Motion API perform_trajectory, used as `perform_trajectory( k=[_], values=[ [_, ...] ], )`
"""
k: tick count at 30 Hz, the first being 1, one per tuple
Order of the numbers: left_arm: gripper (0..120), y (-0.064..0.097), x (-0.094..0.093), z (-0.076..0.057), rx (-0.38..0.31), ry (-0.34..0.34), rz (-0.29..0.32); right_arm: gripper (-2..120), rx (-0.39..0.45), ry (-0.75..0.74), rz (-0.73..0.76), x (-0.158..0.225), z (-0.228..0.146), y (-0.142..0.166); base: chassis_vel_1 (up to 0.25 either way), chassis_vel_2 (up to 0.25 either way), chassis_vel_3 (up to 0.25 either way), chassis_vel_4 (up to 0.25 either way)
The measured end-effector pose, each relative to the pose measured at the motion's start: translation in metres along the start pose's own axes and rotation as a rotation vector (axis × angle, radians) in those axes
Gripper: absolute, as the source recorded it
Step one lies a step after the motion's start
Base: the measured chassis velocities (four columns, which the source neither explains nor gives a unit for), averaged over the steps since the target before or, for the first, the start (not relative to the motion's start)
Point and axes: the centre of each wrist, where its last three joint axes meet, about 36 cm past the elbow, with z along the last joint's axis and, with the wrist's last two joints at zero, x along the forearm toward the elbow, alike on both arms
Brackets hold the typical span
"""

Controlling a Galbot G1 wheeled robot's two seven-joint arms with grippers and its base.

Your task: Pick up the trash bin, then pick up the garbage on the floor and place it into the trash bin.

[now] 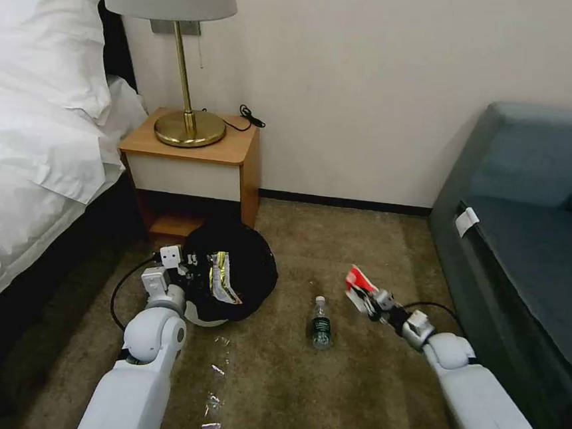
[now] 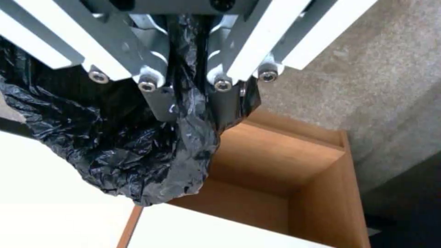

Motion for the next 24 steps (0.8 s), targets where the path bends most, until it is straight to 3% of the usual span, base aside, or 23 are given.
perform_trajectory(
  k=[3,5,7,11,14,17,24],
  values=[
    [5,-0.002,0.000,0.001,0.003,0.002,0.001,0,-0.007,-0.048,0.034,-0.017,-0.013,0.011,0.000,0.000,0.000,0.000],
    [5,-0.004,-0.001,0.002,0.003,0.003,0.003,0,-0.027,-0.146,0.070,-0.050,-0.050,0.028,0.000,0.000,0.000,0.000],
    [5,-0.005,-0.001,0.002,0.003,0.003,0.003,0,-0.036,-0.172,0.077,-0.059,-0.062,0.034,0.000,0.000,0.000,0.000],
    [5,-0.009,-0.001,0.000,0.005,-0.003,0.009,0,-0.130,-0.286,0.094,-0.099,-0.127,0.077,0.000,0.000,0.000,0.000],
    [5,-0.011,-0.001,-0.001,0.003,-0.009,0.011,0,-0.164,-0.319,0.076,-0.110,-0.149,0.096,0.000,0.000,0.000,0.000],
    [5,-0.013,0.000,-0.004,0.000,-0.016,0.012,0,-0.204,-0.335,0.043,-0.115,-0.166,0.120,0.000,0.000,0.000,0.000],
    [5,-0.017,0.002,-0.007,-0.002,-0.021,0.013,0,-0.222,-0.319,-0.024,-0.113,-0.164,0.159,0.000,0.000,0.000,0.000]
  ],
)
